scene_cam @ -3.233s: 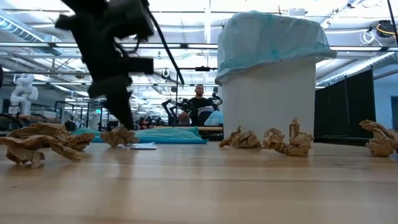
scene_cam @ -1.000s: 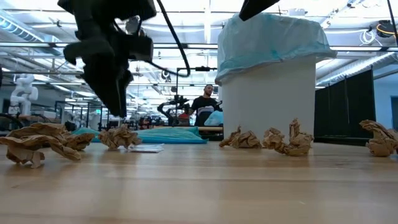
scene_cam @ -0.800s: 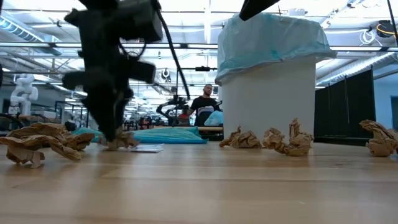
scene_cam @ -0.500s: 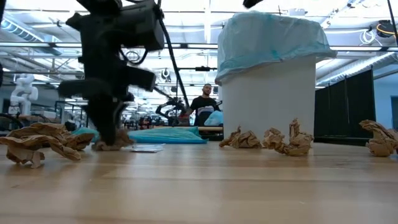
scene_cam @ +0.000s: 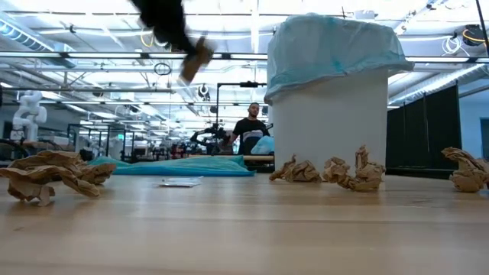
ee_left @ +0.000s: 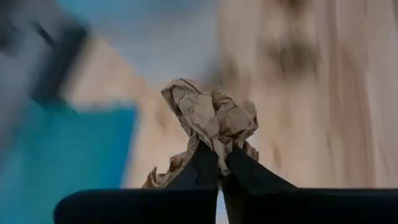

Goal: Place trash/remove bag and relplace
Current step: Put the brown napkin into the blue trash bag

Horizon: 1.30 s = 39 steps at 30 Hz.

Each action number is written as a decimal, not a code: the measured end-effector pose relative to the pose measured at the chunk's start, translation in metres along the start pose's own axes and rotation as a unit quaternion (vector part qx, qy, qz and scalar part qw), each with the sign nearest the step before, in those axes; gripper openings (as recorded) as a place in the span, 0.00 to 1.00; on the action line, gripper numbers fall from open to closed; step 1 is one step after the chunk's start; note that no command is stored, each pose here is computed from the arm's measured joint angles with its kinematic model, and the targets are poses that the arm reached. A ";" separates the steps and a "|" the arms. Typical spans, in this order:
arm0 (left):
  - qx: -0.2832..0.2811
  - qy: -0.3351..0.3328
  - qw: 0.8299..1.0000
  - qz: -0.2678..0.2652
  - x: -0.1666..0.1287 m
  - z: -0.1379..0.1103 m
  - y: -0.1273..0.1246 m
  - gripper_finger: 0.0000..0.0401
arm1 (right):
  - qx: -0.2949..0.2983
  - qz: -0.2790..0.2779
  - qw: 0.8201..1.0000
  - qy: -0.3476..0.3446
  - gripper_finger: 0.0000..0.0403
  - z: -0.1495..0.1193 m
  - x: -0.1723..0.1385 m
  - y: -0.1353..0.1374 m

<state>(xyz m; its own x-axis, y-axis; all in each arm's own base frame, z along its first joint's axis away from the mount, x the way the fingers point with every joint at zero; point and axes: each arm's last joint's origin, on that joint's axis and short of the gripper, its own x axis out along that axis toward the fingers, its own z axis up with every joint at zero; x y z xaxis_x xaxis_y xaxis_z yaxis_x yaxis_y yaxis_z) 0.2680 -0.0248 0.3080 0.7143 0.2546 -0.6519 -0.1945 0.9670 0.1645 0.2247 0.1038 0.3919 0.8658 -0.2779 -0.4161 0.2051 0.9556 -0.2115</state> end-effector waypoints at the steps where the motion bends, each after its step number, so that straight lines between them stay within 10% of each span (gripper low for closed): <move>1: 0.005 -0.032 0.999 0.012 -0.005 0.009 0.003 0.01 | 0.017 -0.023 1.000 -0.006 0.00 0.001 -0.006 -0.008; 15: 0.021 -0.216 0.975 0.049 0.004 0.082 0.064 0.01 | 0.221 -0.329 0.914 0.086 0.00 -0.043 -0.045 -0.127; 30: 0.027 -0.244 0.969 -0.015 0.032 0.118 0.080 0.01 | 0.300 -0.244 0.904 0.179 0.00 -0.047 -0.021 -0.142; 39: 0.027 -0.241 0.970 -0.015 0.033 0.118 0.081 0.01 | 0.285 -0.355 0.870 0.189 0.00 -0.056 -0.026 -0.154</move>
<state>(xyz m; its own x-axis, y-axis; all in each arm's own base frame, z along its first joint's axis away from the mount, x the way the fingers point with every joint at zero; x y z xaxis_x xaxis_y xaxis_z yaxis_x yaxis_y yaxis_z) 0.3546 0.0630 0.3873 0.9527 0.1895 -0.2378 -0.1437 0.9698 0.1973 0.1451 -0.0415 0.3856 0.2391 -0.7277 -0.6429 0.9133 0.3933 -0.1055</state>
